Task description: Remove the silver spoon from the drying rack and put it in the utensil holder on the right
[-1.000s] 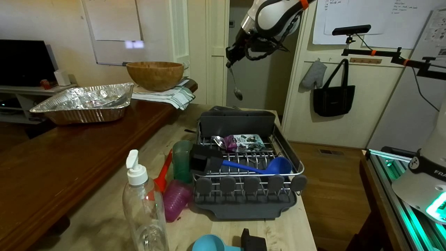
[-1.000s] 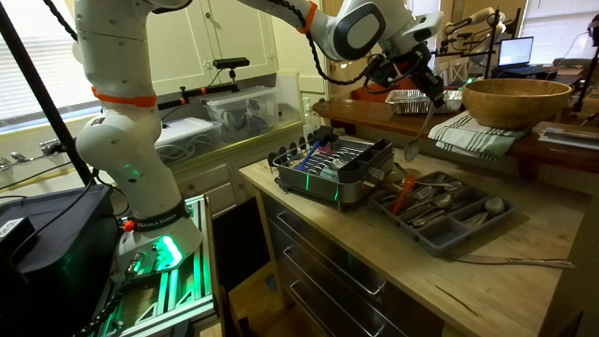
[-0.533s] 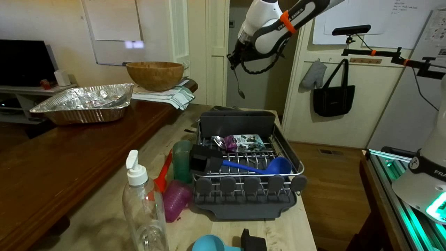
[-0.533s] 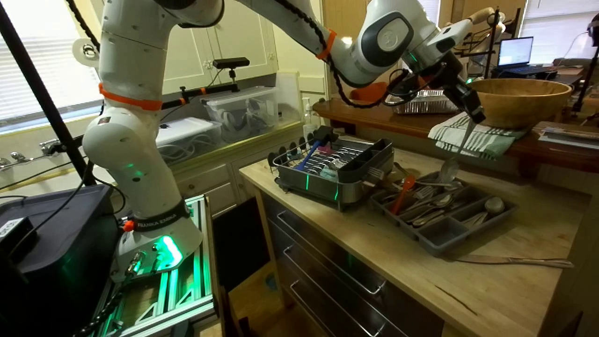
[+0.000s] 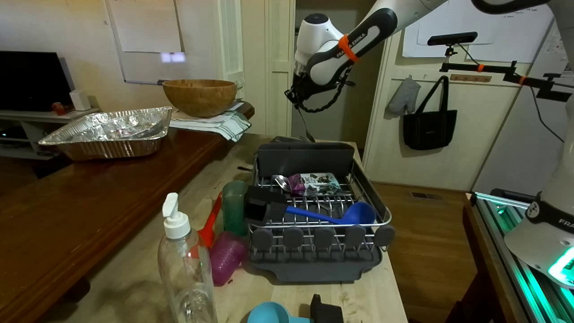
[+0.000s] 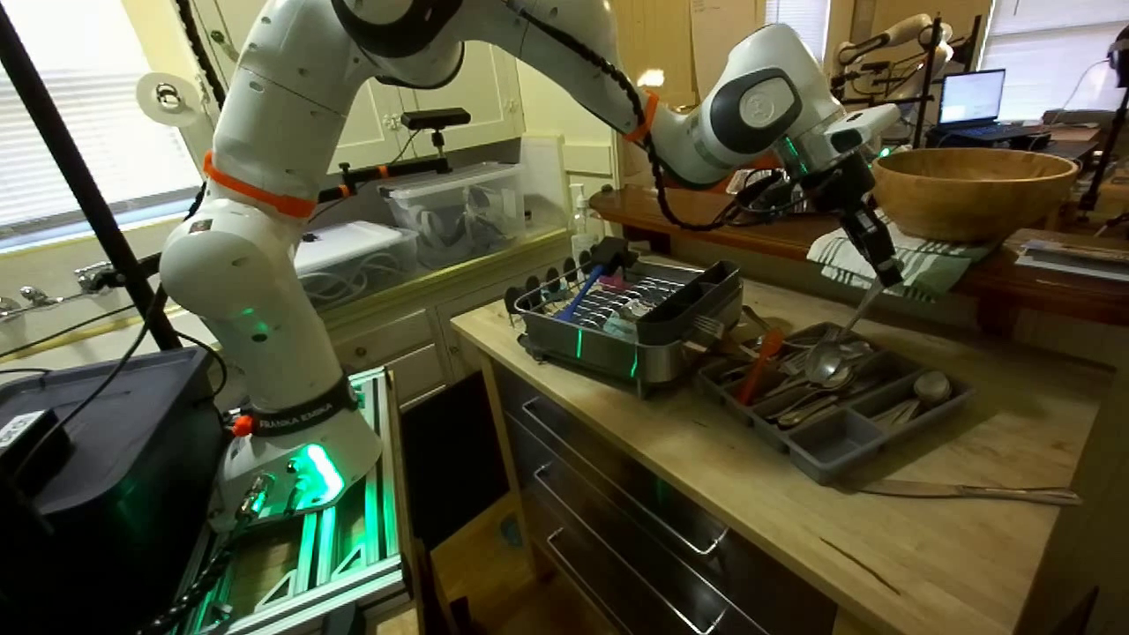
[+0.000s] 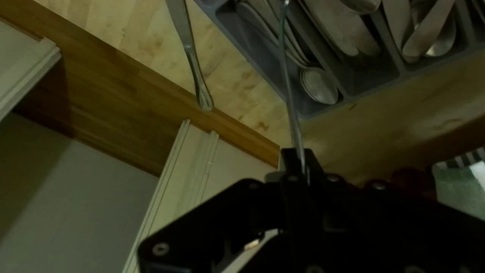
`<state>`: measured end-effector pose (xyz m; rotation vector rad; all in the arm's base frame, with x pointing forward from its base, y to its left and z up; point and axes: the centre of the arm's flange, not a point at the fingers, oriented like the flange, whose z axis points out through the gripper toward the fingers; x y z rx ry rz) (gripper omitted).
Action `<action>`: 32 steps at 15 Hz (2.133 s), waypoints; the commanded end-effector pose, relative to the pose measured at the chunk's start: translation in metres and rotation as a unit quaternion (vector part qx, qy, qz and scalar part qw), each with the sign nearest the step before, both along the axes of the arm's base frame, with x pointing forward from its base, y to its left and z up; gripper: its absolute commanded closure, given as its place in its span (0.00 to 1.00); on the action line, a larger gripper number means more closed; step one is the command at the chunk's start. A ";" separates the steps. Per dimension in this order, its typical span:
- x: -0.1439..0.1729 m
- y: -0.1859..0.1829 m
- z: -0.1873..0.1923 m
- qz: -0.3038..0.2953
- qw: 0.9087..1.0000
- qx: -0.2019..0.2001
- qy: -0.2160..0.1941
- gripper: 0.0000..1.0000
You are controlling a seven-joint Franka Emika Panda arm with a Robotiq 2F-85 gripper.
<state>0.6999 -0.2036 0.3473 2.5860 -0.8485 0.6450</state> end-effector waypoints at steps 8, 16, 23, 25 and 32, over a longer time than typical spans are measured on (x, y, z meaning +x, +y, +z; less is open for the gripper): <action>0.027 -0.011 -0.029 -0.047 0.992 -0.023 0.117 0.99; 0.037 -0.018 -0.063 -0.039 0.990 -0.006 0.139 0.99; 0.036 -0.017 -0.074 -0.028 0.982 0.000 0.188 0.64; 0.035 -0.012 -0.068 -0.023 0.980 0.002 0.199 0.49; 0.037 0.008 -0.018 0.003 0.989 0.021 0.144 0.00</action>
